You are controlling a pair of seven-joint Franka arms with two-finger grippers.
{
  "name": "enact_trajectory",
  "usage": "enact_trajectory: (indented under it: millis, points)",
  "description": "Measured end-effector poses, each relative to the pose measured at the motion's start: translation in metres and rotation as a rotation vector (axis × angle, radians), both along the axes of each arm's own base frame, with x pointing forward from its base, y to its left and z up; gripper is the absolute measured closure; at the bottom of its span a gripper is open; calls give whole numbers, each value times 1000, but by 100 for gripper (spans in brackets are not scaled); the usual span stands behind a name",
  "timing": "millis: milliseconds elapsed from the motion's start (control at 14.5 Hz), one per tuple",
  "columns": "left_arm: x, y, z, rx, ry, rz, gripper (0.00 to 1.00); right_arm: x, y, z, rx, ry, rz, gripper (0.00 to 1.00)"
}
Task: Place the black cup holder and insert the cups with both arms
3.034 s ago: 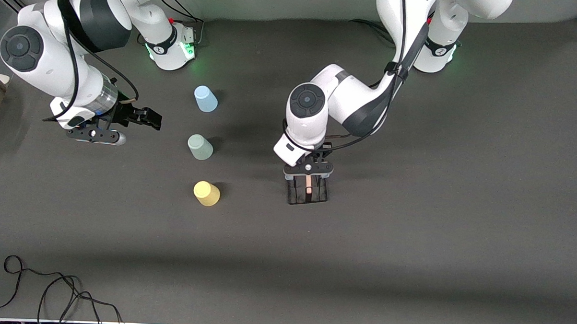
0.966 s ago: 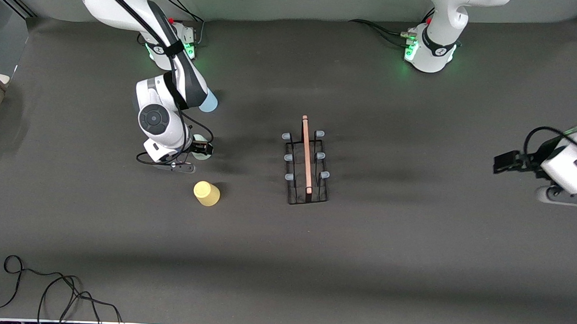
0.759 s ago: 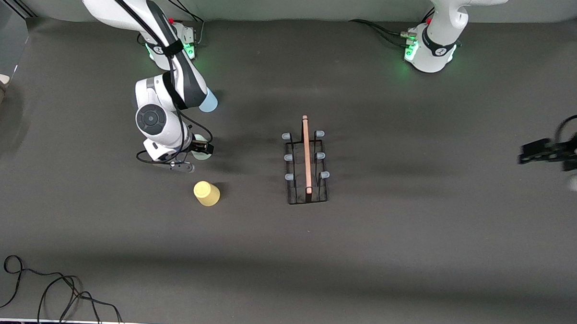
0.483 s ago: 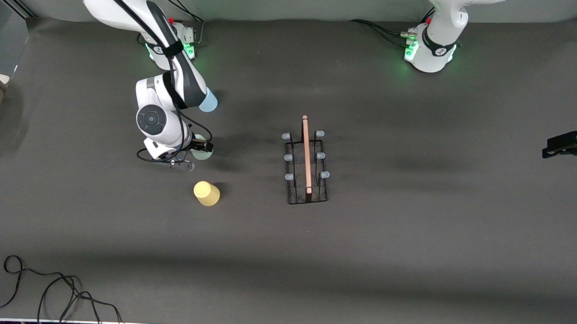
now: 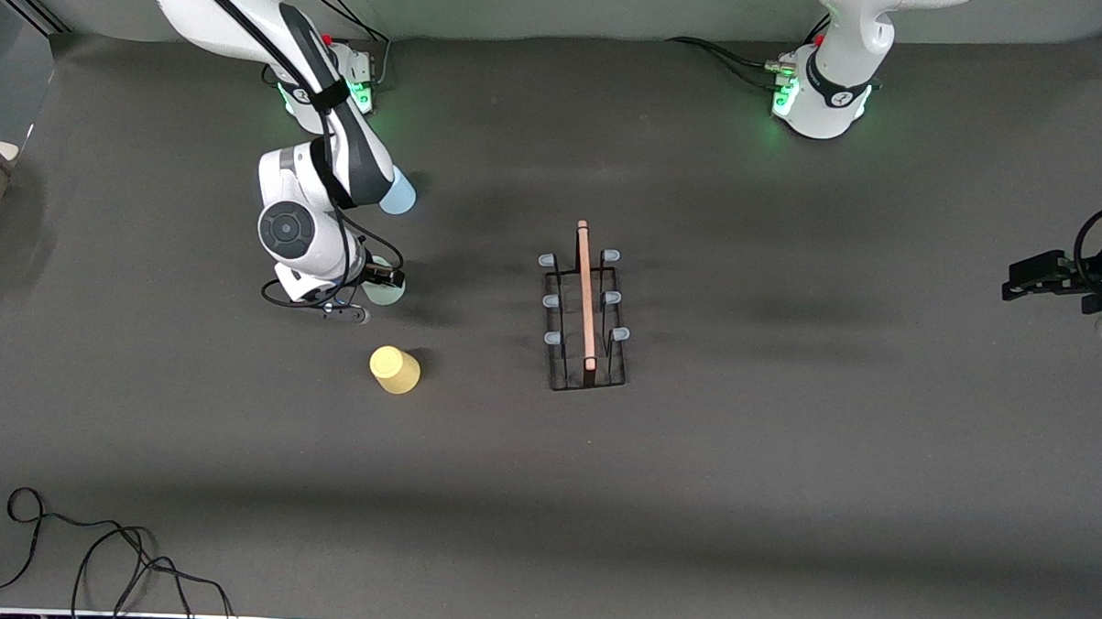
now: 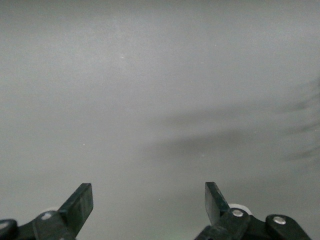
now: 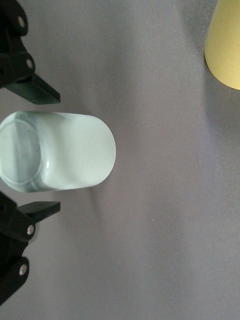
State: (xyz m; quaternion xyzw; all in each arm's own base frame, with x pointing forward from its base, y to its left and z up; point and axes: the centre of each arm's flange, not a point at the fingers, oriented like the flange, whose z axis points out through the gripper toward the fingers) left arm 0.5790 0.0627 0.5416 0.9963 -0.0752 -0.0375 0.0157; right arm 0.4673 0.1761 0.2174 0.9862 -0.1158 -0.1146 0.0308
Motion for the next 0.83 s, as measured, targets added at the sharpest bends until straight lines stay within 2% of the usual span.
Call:
enact_trajectory:
  millis: [483, 690, 759, 828]
  points:
    - [13, -27, 22, 8, -30, 28, 0, -2, -1, -2, 4, 6, -10, 11]
    - [15, -28, 27, 9, -36, 26, 0, -3, -1, -3, 3, 9, -10, 15]
    - [15, -29, 28, 14, -34, 21, 0, -3, -1, -3, 3, 9, -10, 20]
    - [14, -32, 27, 29, -27, 8, 0, -2, -1, -2, 4, 7, -10, 32]
